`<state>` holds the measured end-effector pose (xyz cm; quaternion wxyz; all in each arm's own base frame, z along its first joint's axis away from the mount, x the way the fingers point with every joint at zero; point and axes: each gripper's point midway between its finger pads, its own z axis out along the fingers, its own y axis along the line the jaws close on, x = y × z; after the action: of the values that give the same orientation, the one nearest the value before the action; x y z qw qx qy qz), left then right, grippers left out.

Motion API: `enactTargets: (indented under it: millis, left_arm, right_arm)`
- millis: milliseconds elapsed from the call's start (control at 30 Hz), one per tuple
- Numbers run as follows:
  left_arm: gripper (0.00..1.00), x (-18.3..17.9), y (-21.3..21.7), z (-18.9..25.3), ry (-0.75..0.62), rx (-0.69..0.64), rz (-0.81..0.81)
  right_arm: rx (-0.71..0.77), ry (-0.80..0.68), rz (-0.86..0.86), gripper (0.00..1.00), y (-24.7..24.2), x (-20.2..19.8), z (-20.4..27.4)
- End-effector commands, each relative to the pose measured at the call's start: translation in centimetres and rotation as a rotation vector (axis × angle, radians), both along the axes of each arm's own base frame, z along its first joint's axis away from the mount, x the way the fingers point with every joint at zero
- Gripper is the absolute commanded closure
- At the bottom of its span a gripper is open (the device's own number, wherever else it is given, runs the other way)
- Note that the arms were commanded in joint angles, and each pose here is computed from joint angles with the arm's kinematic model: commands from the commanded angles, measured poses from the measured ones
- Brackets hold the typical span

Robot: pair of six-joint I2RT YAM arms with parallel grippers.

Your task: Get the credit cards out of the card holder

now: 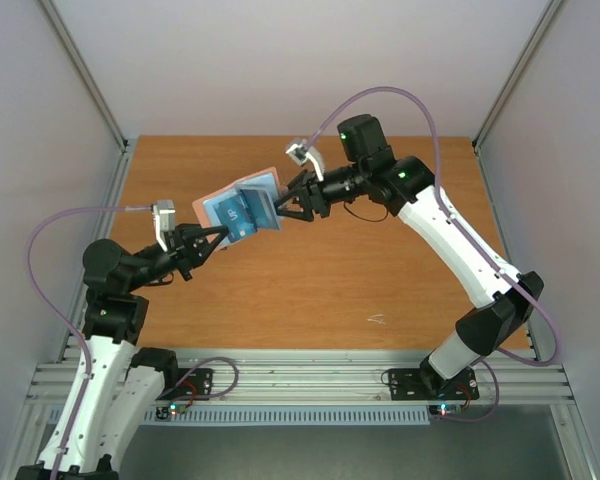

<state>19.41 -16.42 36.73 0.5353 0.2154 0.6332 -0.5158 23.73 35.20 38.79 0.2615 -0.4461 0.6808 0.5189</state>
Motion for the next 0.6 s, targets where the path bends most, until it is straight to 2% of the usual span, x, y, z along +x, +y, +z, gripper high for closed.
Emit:
enactTargets:
  millis: [0,100,200,267,333,433,500,567]
  left_arm:
    - [1.0,1.1,1.1,0.2,0.019,-0.038,0.093]
    - [1.0,1.8,1.7,-0.3,0.04,-0.03,0.149]
    - [1.0,2.6,2.3,-1.2,0.053,0.009,0.218]
    - [1.0,3.1,2.7,-1.9,0.064,0.033,0.253]
    - [1.0,2.9,2.5,-1.9,0.044,0.044,0.237]
    - [1.0,1.2,1.3,0.0,-0.053,0.017,0.12]
    - [1.0,-0.3,0.6,1.4,-0.11,-0.007,0.033]
    - [1.0,-1.5,0.2,2.5,-0.142,-0.023,-0.028]
  right_arm:
    - [-0.01,0.022,-0.265,0.4,-3.5,4.8,0.0]
    - [-0.04,0.036,-0.461,0.38,-7.2,7.7,0.1]
    - [-0.019,-0.03,-0.501,0.43,-8.6,7.1,2.4]
    - [0.012,-0.091,-0.401,0.5,-6.9,4.4,4.0]
    - [0.022,-0.202,-0.224,0.53,-4.1,0.4,4.7]
    - [0.087,-0.164,0.036,0.58,-0.9,-4.5,4.8]
    - [0.091,-0.105,0.055,0.62,0.0,-4.1,4.4]
    - [0.084,-0.078,0.05,0.61,0.7,-3.4,3.7]
